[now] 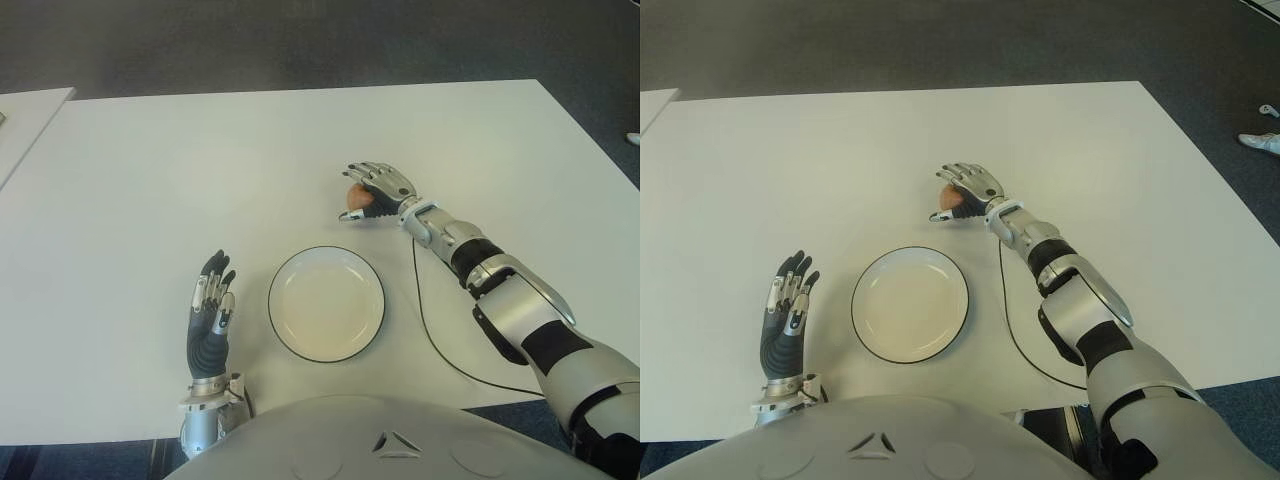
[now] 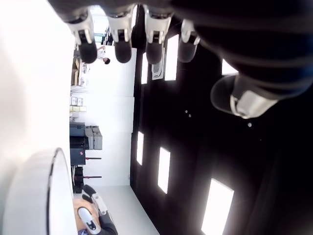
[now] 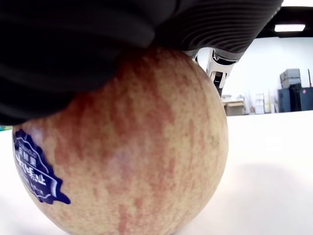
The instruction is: Put the apples into the plate.
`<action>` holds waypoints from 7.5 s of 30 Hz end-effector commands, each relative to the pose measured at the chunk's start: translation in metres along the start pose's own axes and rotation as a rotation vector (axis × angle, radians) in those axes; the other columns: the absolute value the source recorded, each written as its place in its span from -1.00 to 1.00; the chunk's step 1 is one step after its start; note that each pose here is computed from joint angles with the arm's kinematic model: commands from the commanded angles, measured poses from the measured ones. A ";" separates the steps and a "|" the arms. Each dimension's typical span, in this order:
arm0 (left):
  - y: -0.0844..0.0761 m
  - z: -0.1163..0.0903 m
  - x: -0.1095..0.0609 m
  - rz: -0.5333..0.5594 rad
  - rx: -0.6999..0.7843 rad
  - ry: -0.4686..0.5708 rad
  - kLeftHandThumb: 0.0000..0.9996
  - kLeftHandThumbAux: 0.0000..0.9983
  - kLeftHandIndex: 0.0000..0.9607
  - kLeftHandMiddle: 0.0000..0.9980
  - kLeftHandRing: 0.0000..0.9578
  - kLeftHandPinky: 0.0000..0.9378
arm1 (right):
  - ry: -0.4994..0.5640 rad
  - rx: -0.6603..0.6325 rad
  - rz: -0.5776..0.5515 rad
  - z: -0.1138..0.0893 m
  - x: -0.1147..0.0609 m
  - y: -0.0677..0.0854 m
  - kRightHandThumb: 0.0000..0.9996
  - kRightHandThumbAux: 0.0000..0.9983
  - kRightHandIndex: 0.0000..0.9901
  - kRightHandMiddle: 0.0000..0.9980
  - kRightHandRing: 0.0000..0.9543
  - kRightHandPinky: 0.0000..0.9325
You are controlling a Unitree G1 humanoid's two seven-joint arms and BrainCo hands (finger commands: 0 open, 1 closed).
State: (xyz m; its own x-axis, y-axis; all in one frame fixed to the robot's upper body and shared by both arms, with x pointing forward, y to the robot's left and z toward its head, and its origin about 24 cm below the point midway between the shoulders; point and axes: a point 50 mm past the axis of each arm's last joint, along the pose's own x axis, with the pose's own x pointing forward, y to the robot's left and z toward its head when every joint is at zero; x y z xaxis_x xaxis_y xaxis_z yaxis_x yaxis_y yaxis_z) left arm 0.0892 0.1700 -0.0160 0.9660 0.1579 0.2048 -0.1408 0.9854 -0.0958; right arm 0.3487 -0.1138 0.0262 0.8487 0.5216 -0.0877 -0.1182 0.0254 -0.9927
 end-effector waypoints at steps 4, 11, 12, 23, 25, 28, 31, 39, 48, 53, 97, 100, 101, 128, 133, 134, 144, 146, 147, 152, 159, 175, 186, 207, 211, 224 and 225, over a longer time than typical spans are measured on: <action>-0.005 -0.010 -0.009 0.031 -0.028 0.081 -0.88 -0.23 -1.00 -1.00 -1.00 -0.98 | 0.000 -0.004 0.013 0.006 0.005 0.001 -0.59 -0.53 -1.00 -1.00 -1.00 -1.00; -0.008 -0.009 -0.009 0.033 -0.031 0.070 -0.89 -0.21 -1.00 -1.00 -1.00 -0.97 | -0.014 -0.009 0.021 0.009 0.008 0.000 -0.59 -0.53 -1.00 -1.00 -1.00 -1.00; -0.008 -0.009 -0.009 0.034 -0.030 0.069 -0.89 -0.21 -1.00 -1.00 -1.00 -0.97 | -0.016 -0.009 0.023 0.010 0.008 0.000 -0.59 -0.52 -1.00 -1.00 -1.00 -1.00; -0.007 -0.010 -0.011 0.051 -0.020 0.071 -0.91 -0.21 -1.00 -1.00 -1.00 -1.00 | -0.015 -0.008 0.042 0.012 0.008 0.004 -0.57 -0.50 -1.00 -1.00 -1.00 -1.00; -0.007 -0.009 -0.011 0.050 -0.022 0.066 -0.91 -0.21 -1.00 -1.00 -1.00 -1.00 | -0.010 -0.007 0.045 0.012 0.007 0.005 -0.56 -0.50 -1.00 -1.00 -1.00 -1.00; -0.007 -0.009 -0.011 0.050 -0.025 0.060 -0.91 -0.21 -1.00 -1.00 -1.00 -1.00 | -0.005 -0.006 0.049 0.011 0.007 0.006 -0.55 -0.49 -1.00 -1.00 -1.00 -1.00; -0.007 -0.008 -0.012 0.046 -0.031 0.057 -0.91 -0.21 -1.00 -1.00 -1.00 -0.99 | 0.003 -0.006 0.054 0.010 0.006 0.007 -0.54 -0.49 -1.00 -1.00 -1.00 -1.00; -0.006 -0.007 -0.013 0.043 -0.044 0.053 -0.89 -0.21 -1.00 -1.00 -1.00 -0.98 | 0.019 0.000 0.056 0.006 0.002 0.009 -0.50 -0.44 -0.98 -1.00 -1.00 -1.00; -0.005 -0.006 -0.014 0.042 -0.044 0.054 -0.89 -0.22 -1.00 -1.00 -1.00 -0.99 | 0.026 0.012 0.026 0.001 -0.001 0.009 -0.21 -0.32 -0.73 -0.73 -0.80 -0.78; -0.003 -0.006 -0.014 0.044 -0.043 0.057 -0.89 -0.23 -1.00 -1.00 -1.00 -1.00 | 0.041 0.003 0.012 -0.003 -0.004 0.010 -0.08 -0.30 -0.62 -0.58 -0.64 -0.58; -0.005 -0.001 -0.012 0.042 -0.066 0.034 -0.87 -0.17 -0.97 -1.00 -1.00 -0.95 | 0.099 0.113 -0.086 -0.019 -0.016 0.008 0.72 0.35 -0.17 0.07 0.72 0.76; -0.005 -0.002 -0.012 0.046 -0.059 0.041 -0.87 -0.17 -0.97 -1.00 -1.00 -0.95 | 0.093 0.118 -0.089 -0.019 -0.016 0.008 0.72 0.35 -0.17 0.08 0.77 0.79; -0.004 -0.002 -0.012 0.048 -0.058 0.043 -0.87 -0.18 -0.98 -1.00 -1.00 -0.95 | 0.091 0.118 -0.090 -0.019 -0.017 0.008 0.72 0.35 -0.17 0.08 0.78 0.80; -0.008 -0.003 -0.010 0.062 -0.092 0.047 -0.86 -0.16 -0.99 -1.00 -1.00 -0.96 | -0.008 0.126 -0.184 -0.014 -0.012 -0.011 0.72 0.35 -0.18 0.07 0.81 0.80; -0.007 -0.004 -0.009 0.061 -0.078 0.047 -0.88 -0.17 -1.00 -1.00 -1.00 -0.97 | -0.076 0.122 -0.236 -0.008 -0.011 -0.023 0.72 0.35 -0.18 0.08 0.83 0.81; -0.006 -0.005 -0.009 0.062 -0.074 0.049 -0.88 -0.17 -1.00 -1.00 -1.00 -0.97 | -0.099 0.127 -0.258 -0.005 -0.012 -0.026 0.72 0.35 -0.18 0.08 0.83 0.81; -0.003 -0.009 -0.008 0.082 -0.060 0.051 -0.89 -0.15 -1.00 -1.00 -1.00 -0.97 | -0.247 0.145 -0.378 0.019 -0.029 -0.047 0.72 0.35 -0.19 0.08 0.79 0.78; -0.003 -0.009 -0.007 0.080 -0.061 0.048 -0.89 -0.15 -1.00 -1.00 -1.00 -0.97 | -0.268 0.119 -0.390 0.023 -0.032 -0.049 0.71 0.35 -0.19 0.08 0.78 0.77; -0.003 -0.009 -0.007 0.080 -0.062 0.048 -0.89 -0.15 -1.00 -1.00 -1.00 -0.97 | -0.271 0.112 -0.391 0.025 -0.033 -0.049 0.71 0.35 -0.19 0.08 0.78 0.76; -0.002 -0.010 -0.006 0.079 -0.058 0.047 -0.88 -0.14 -1.00 -1.00 -1.00 -0.97 | -0.306 0.071 -0.417 0.034 -0.039 -0.052 0.71 0.35 -0.19 0.08 0.76 0.75; -0.002 -0.010 -0.005 0.077 -0.047 0.054 -0.88 -0.15 -0.99 -1.00 -1.00 -0.96 | -0.381 0.098 -0.423 0.046 -0.053 -0.055 0.71 0.35 -0.19 0.07 0.73 0.73; -0.006 -0.007 -0.003 0.073 -0.038 0.051 -0.89 -0.15 -0.98 -1.00 -1.00 -0.95 | -0.542 0.115 -0.326 0.083 -0.096 -0.053 0.71 0.35 -0.20 0.07 0.71 0.73; -0.008 -0.006 -0.004 0.077 -0.040 0.098 -0.86 -0.13 -0.96 -1.00 -1.00 -0.96 | -0.613 0.091 -0.310 0.093 -0.107 -0.049 0.70 0.35 -0.20 0.06 0.72 0.74; -0.022 0.009 0.000 0.109 -0.015 0.168 -0.84 -0.11 -0.98 -1.00 -1.00 -0.99 | -0.652 0.160 -0.225 0.095 -0.117 -0.034 0.71 0.35 -0.19 0.07 0.72 0.73; -0.024 0.011 0.000 0.106 -0.018 0.172 -0.83 -0.10 -0.98 -1.00 -1.00 -0.99 | -0.650 0.164 -0.224 0.094 -0.114 -0.031 0.71 0.35 -0.19 0.07 0.72 0.73; -0.030 0.014 0.000 0.110 -0.031 0.163 -0.82 -0.08 -0.98 -1.00 -1.00 -0.98 | -0.669 0.187 -0.187 0.099 -0.110 -0.018 0.71 0.35 -0.19 0.07 0.71 0.73; -0.030 0.014 0.000 0.110 -0.029 0.162 -0.82 -0.08 -0.98 -1.00 -1.00 -0.98 | -0.669 0.189 -0.185 0.099 -0.109 -0.017 0.71 0.35 -0.19 0.07 0.72 0.73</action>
State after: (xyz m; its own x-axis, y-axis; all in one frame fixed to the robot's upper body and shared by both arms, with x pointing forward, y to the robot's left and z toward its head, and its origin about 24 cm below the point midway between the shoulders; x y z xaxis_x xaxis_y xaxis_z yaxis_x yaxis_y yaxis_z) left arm 0.0938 0.1461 0.0005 0.9760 0.2126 0.0481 -0.2059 0.9717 -0.1160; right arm 0.2059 -0.0904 0.0628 0.3881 0.8976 0.2092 -0.1388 0.2813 -0.9495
